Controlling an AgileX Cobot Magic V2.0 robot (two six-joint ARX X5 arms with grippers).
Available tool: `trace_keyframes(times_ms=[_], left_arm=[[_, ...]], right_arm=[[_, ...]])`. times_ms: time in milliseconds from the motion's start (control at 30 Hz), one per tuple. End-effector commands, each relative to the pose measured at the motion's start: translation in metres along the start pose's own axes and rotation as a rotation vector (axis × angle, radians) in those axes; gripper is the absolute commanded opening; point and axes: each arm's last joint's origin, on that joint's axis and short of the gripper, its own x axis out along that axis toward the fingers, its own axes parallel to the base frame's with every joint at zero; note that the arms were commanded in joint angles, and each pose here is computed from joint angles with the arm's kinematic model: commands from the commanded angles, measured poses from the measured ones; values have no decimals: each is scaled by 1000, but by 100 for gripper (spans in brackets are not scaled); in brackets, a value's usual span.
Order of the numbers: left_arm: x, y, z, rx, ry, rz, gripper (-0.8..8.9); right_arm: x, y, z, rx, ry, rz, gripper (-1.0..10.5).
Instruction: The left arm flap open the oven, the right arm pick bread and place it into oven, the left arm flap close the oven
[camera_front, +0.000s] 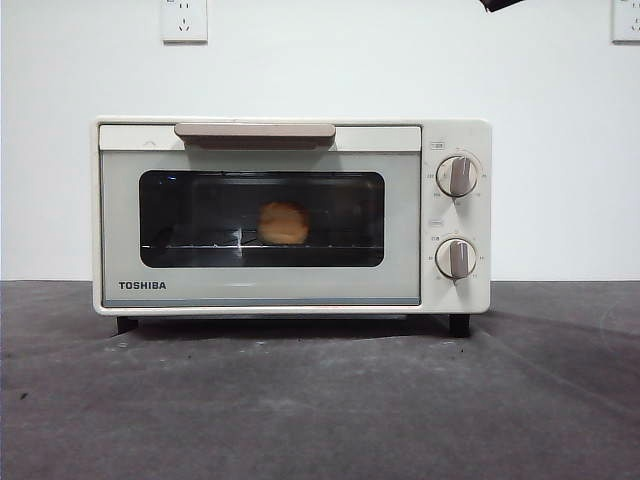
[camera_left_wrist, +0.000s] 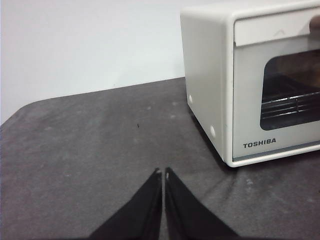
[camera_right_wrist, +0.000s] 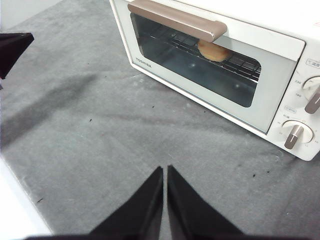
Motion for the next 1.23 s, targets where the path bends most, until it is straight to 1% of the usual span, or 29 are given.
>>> trace_keyframes(times_ms=[33, 267, 367, 1133, 1167, 1233], left_arm=[[1, -1, -8, 11, 27, 1, 19], [0, -2, -17, 2, 127, -16, 19], [1, -2, -17, -13, 124, -15, 19], [1, -2, -17, -13, 125, -15, 19], [1, -2, -17, -13, 125, -15, 19], [1, -2, -17, -13, 125, -15, 19]], right_arm=[[-1, 2, 4, -6, -18, 8, 8], [-1, 2, 4, -6, -18, 8, 8], [-1, 2, 4, -6, -18, 8, 8], [-3, 2, 4, -7, -23, 10, 8], [-6, 2, 4, -8, -35, 5, 8], [-12, -3, 6, -36, -66, -37, 8]])
